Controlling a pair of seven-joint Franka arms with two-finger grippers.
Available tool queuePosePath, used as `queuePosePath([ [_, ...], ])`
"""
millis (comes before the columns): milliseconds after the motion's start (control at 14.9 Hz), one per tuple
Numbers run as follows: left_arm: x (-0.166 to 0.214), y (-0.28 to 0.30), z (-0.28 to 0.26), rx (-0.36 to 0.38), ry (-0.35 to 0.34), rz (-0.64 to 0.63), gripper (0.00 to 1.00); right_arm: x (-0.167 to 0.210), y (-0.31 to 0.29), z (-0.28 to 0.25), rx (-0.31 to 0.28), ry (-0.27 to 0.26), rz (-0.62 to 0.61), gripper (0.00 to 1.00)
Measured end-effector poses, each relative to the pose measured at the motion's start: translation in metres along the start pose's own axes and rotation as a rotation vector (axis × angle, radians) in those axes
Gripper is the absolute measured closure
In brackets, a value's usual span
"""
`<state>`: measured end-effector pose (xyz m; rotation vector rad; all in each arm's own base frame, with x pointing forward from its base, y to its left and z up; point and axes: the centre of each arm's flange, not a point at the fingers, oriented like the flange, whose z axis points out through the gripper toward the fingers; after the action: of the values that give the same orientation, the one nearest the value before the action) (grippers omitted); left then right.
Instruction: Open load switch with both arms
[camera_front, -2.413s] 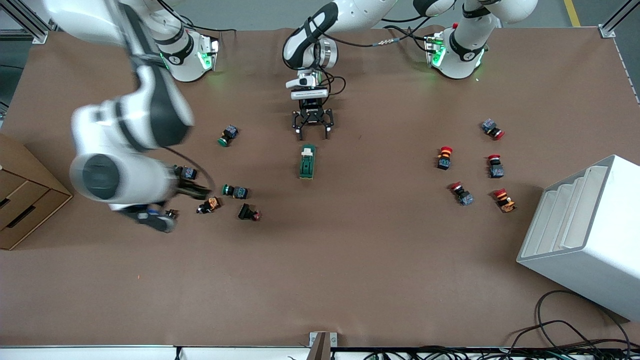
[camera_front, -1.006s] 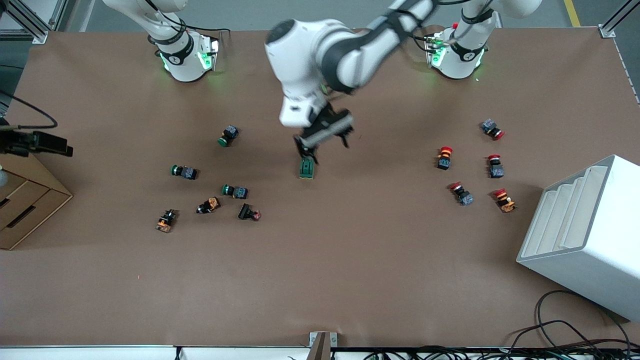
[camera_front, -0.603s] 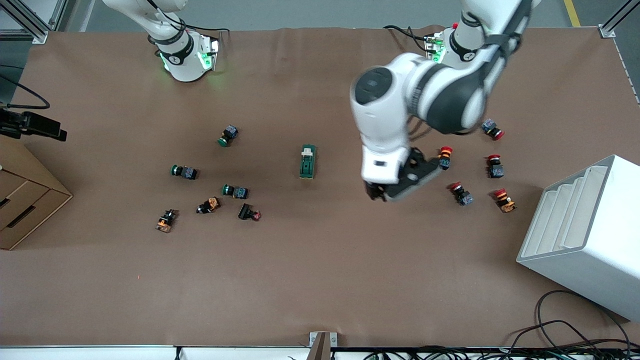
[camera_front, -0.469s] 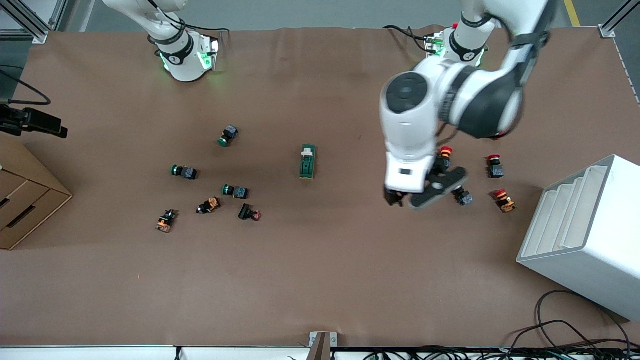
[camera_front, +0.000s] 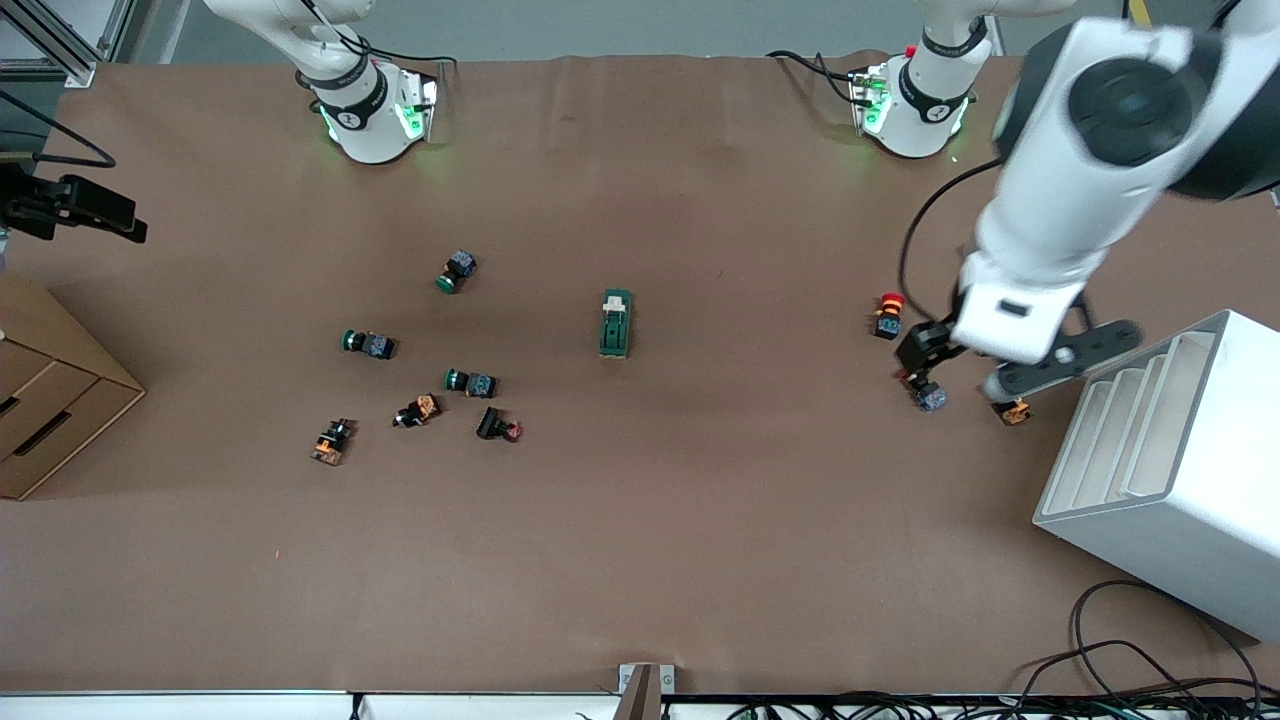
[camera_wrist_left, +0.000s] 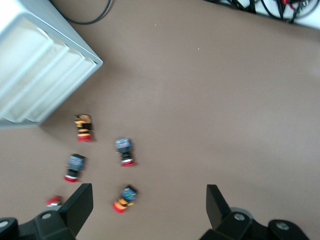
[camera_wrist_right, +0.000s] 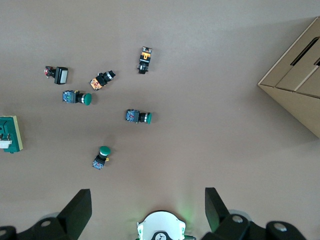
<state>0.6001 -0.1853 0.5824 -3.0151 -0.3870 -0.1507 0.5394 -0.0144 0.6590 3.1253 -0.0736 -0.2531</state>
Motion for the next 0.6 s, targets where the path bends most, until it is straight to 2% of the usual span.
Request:
queuePosePath([
  [268, 0.010, -0.079, -0.035, -0.010, -0.020, 0.155, 0.00, -0.020, 0.002, -0.006, 0.002, 0.055, 0.002, 0.00],
  [469, 0.013, -0.117, -0.043, -0.025, -0.024, 0.253, 0.00, -0.026, 0.002, -0.007, 0.003, 0.069, 0.002, 0.00],
  [603, 0.012, -0.135, -0.043, -0.060, -0.039, 0.272, 0.00, -0.027, 0.002, -0.008, 0.003, 0.071, 0.002, 0.00],
])
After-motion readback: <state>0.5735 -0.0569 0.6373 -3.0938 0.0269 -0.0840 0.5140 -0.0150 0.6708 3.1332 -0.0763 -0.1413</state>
